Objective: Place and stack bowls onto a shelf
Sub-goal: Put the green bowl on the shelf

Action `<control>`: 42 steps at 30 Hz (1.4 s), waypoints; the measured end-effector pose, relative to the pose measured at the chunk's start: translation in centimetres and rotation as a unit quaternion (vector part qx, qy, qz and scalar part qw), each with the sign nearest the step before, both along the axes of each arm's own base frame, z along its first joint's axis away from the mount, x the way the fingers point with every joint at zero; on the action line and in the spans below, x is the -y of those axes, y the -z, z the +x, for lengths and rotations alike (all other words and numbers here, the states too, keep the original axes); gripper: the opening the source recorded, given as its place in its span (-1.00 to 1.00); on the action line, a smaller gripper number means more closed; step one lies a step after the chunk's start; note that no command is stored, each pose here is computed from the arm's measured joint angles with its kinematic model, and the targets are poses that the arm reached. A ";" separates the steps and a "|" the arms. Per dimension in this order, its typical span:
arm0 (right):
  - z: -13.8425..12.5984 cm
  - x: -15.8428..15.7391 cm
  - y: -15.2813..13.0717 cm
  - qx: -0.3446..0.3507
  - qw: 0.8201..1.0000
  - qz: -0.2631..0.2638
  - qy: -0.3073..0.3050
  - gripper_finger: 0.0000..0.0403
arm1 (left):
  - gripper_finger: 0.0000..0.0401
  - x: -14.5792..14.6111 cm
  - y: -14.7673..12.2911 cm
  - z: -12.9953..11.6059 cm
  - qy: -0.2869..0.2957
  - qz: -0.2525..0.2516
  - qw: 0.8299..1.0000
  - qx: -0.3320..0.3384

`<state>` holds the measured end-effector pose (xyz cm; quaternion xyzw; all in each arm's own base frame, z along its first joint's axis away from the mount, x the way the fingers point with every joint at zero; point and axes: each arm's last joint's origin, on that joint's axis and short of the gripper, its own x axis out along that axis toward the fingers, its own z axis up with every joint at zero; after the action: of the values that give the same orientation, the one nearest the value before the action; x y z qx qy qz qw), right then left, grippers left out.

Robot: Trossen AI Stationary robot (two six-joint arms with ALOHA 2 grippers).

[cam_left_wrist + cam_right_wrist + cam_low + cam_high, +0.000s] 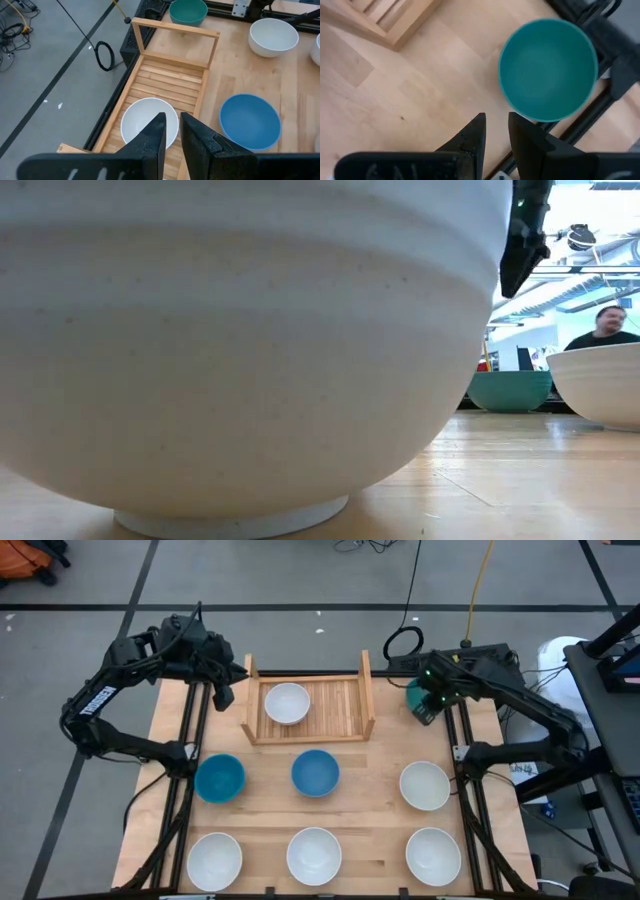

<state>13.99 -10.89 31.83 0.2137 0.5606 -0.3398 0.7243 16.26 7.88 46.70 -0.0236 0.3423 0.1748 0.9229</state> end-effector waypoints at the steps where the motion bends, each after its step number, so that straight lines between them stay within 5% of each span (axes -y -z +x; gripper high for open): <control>1: 0.1 0.4 0.2 0.003 1.000 0.012 0.008 -0.62 | -0.69 0.0 0.0 0.0 0.000 0.000 1.000 0.000; 8: 0.4 4.0 2.0 0.016 0.995 0.074 0.058 -0.62 | -0.69 0.0 0.0 0.0 -0.001 -0.001 1.000 0.000; 16: 0.6 7.5 4.5 0.024 0.990 0.135 0.041 -0.62 | -0.69 0.0 0.0 0.0 -0.006 -0.006 1.000 0.003; 42: 1.7 9.8 11.5 -0.013 0.987 0.157 0.002 -0.62 | -0.69 0.0 0.0 0.0 -0.014 -0.014 1.000 0.007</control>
<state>15.69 -20.73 20.31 0.3216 0.6157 -0.2515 0.6740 16.26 7.89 46.71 -0.0426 0.3380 0.1823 0.9224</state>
